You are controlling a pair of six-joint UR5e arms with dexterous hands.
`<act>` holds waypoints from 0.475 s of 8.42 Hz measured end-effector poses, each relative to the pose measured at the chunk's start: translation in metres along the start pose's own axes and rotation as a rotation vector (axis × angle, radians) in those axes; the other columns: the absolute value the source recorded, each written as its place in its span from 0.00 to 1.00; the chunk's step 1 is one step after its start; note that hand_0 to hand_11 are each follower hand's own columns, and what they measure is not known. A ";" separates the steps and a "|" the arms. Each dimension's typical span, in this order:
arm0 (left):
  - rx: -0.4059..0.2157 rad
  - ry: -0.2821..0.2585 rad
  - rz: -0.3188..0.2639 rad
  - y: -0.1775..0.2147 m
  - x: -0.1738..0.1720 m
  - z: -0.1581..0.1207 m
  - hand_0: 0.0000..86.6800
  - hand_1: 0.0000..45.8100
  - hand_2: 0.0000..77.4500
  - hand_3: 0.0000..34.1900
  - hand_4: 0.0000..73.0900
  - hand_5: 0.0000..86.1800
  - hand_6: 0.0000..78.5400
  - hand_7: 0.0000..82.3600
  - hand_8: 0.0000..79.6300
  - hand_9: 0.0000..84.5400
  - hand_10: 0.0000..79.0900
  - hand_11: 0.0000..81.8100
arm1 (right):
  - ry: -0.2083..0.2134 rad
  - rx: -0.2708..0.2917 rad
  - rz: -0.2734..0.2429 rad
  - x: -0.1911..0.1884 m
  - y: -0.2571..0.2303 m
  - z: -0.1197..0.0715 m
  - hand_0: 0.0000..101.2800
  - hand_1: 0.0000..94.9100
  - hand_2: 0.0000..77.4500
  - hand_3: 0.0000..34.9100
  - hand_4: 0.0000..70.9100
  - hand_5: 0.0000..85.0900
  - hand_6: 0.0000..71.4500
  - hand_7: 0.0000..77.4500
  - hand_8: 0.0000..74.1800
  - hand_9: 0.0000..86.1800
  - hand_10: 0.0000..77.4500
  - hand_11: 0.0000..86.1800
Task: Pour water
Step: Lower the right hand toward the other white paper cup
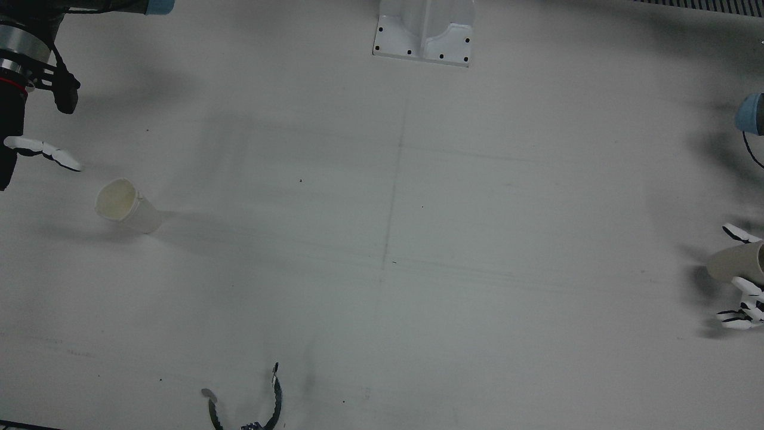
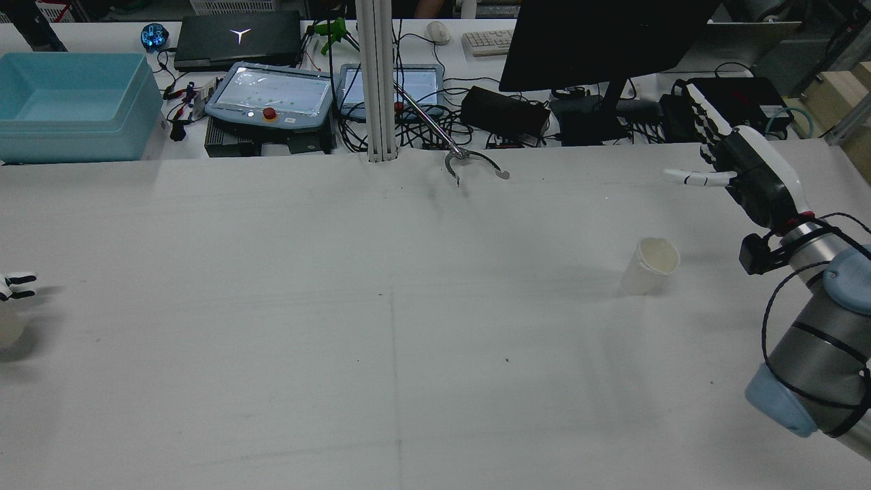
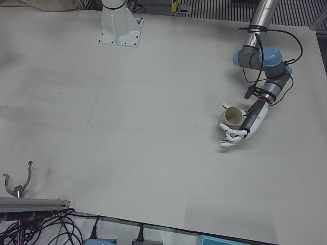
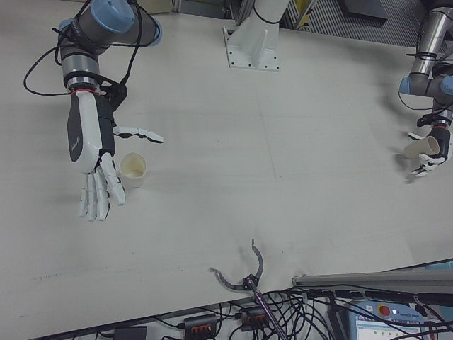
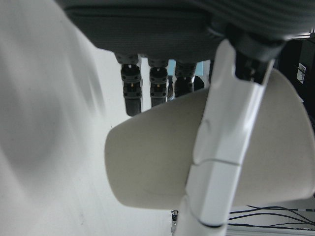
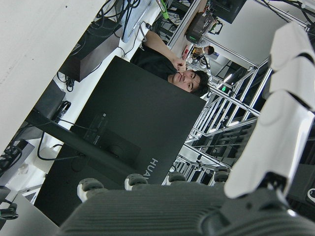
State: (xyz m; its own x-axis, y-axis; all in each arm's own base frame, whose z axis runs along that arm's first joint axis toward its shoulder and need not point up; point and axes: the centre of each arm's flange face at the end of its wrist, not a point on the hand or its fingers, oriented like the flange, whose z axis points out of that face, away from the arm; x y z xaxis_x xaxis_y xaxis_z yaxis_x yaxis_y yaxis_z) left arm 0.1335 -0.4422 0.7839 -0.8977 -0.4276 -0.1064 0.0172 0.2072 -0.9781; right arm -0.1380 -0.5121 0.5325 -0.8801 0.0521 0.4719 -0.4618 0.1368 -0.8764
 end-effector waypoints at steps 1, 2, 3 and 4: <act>-0.009 0.015 -0.010 0.005 0.002 0.003 0.92 0.46 0.00 0.01 0.93 0.25 0.44 0.85 0.19 0.30 0.21 0.33 | 0.001 -0.001 -0.003 0.001 0.000 0.000 0.46 0.16 0.20 0.71 0.00 0.05 0.03 0.01 0.01 0.01 0.00 0.01; -0.015 0.035 -0.016 0.013 0.004 0.007 0.92 0.43 0.06 0.01 0.93 0.26 0.45 0.86 0.19 0.30 0.21 0.33 | 0.004 0.002 -0.007 0.002 -0.001 0.000 0.46 0.16 0.23 0.71 0.00 0.05 0.03 0.01 0.01 0.01 0.00 0.01; -0.016 0.051 -0.018 0.025 0.006 0.013 0.93 0.39 0.18 0.01 0.93 0.26 0.45 0.85 0.19 0.30 0.19 0.32 | 0.006 0.004 -0.009 0.006 -0.002 0.004 0.46 0.16 0.23 0.71 0.00 0.05 0.03 0.01 0.01 0.01 0.00 0.01; -0.015 0.059 -0.019 0.037 0.008 0.017 0.93 0.36 0.28 0.01 0.93 0.27 0.45 0.85 0.19 0.31 0.19 0.32 | 0.011 0.002 -0.009 0.012 0.002 0.010 0.46 0.17 0.23 0.65 0.00 0.05 0.05 0.01 0.01 0.01 0.00 0.01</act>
State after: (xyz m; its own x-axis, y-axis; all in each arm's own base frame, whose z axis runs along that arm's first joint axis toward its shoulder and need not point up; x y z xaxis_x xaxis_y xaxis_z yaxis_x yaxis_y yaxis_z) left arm 0.1343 -0.4531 0.7435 -0.9222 -0.3788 -0.0771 -0.0057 0.2127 -0.9771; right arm -0.1501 -0.5207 0.5358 -0.8744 0.0620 0.4812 -0.4703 0.1358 -0.8720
